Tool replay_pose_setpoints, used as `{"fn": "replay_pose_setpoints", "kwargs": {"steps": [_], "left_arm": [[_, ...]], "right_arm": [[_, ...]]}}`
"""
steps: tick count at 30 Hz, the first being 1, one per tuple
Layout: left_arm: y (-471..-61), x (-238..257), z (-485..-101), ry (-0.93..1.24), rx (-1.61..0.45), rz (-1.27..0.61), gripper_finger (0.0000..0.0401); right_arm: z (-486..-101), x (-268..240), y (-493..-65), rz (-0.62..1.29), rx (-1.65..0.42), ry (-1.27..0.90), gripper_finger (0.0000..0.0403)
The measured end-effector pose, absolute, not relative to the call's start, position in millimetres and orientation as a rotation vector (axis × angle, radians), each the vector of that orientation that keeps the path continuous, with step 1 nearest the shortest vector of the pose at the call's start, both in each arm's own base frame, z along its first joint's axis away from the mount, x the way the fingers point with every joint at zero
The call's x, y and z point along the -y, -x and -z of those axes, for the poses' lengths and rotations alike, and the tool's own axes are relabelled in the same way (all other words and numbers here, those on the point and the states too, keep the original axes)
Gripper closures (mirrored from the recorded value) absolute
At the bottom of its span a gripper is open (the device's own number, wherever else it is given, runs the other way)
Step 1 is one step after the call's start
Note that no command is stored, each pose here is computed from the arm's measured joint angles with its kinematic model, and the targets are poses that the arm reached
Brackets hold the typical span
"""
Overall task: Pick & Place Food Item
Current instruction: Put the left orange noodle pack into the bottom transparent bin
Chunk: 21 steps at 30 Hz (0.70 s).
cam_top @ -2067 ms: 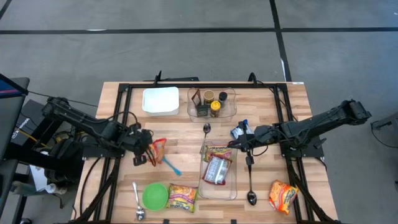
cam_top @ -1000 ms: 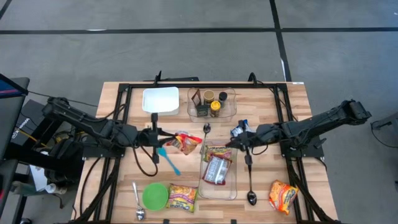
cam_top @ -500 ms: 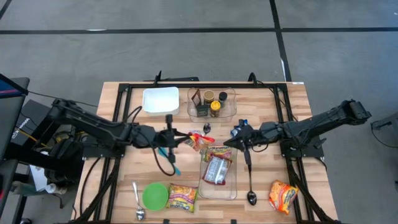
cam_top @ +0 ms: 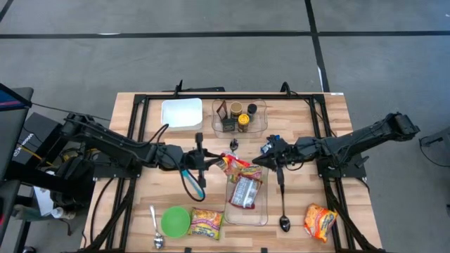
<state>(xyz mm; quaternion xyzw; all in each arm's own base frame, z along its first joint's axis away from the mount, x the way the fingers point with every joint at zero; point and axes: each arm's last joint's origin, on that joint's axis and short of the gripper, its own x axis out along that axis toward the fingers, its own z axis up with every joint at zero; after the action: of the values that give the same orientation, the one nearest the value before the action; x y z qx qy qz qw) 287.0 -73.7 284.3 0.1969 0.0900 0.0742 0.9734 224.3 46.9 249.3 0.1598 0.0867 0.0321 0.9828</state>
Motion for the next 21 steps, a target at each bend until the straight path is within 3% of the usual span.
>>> {"fn": "replay_pose_setpoints", "kwargs": {"steps": [16,21], "left_arm": [[-287,74,-285,-0.357,-0.173,-0.155,0.0401],[-288,71,-285,-0.354,-0.174,-0.162,0.0401]], "right_arm": [[-257,-62,-222,-0.135,-0.112,-0.393,0.0403],[-257,-59,-222,-0.117,-0.109,-0.394,0.0375]]}}
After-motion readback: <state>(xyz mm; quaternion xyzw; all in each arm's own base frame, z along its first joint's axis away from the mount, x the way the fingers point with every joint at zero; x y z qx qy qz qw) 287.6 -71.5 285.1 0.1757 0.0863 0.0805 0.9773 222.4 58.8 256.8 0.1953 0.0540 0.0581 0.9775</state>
